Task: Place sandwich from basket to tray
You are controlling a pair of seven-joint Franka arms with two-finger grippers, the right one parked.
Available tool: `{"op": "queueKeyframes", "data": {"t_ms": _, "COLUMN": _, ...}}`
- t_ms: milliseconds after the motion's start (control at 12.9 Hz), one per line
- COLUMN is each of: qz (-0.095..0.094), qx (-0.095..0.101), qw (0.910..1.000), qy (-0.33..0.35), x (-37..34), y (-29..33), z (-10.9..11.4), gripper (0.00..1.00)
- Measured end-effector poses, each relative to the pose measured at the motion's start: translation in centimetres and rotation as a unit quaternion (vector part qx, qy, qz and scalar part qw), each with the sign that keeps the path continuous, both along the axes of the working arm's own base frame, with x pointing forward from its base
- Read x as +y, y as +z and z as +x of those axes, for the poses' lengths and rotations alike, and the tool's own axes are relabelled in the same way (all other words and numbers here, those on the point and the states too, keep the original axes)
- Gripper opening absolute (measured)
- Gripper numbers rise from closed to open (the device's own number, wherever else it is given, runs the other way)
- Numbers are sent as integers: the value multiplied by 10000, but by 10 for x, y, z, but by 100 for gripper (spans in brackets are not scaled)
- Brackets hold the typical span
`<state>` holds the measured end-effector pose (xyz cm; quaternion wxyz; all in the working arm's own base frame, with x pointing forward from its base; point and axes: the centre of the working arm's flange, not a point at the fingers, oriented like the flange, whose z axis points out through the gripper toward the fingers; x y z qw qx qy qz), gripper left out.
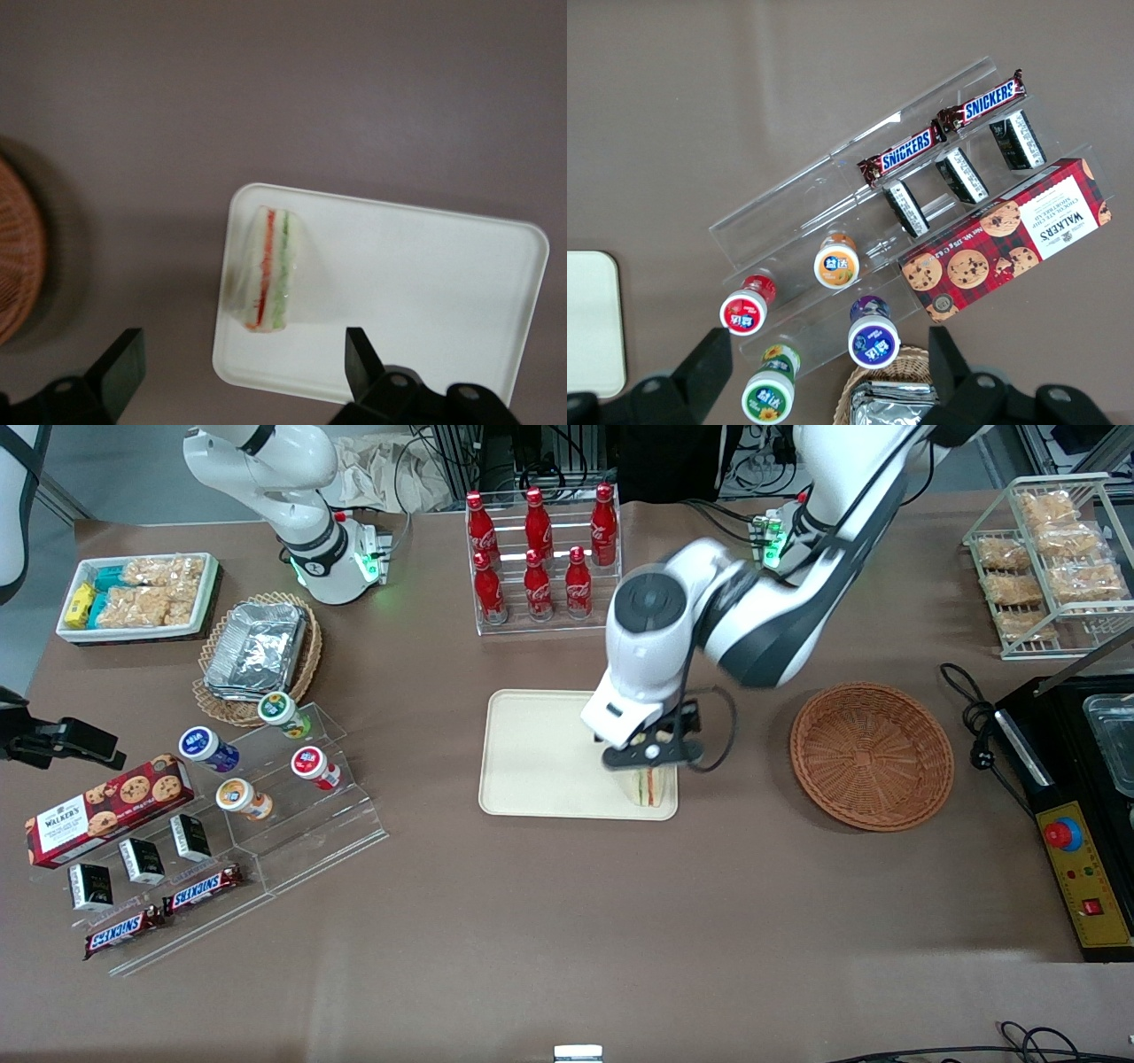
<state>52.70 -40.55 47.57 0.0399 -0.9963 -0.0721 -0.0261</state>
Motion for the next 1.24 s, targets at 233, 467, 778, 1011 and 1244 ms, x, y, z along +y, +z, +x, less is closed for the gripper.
{"op": "queueKeyframes", "data": {"t_ms": 233, "qz": -111, "qx": -347, "qw": 9959, "qy": 822, "x": 70, "y": 85, "z": 15, "gripper": 100}}
{"op": "queueKeyframes", "data": {"t_ms": 467, "qz": 39, "qx": -541, "qw": 9903, "qy": 1276, "x": 148, "y": 133, "z": 25, "gripper": 100}}
{"op": "queueKeyframes", "data": {"t_ms": 778, "qz": 198, "qx": -99, "qw": 9994, "qy": 277, "x": 251, "y": 161, "z": 25, "gripper": 100}}
{"op": "queueKeyframes", "data": {"t_ms": 1011, "qz": -53, "qx": 209, "qw": 9978, "qy": -620, "x": 354, "y": 176, "z": 22, "gripper": 100}}
{"op": "queueKeyframes", "data": {"t_ms": 1244, "qz": -261, "qx": 268, "qw": 9947, "qy": -954, "x": 379, "y": 176, "z": 22, "gripper": 100}}
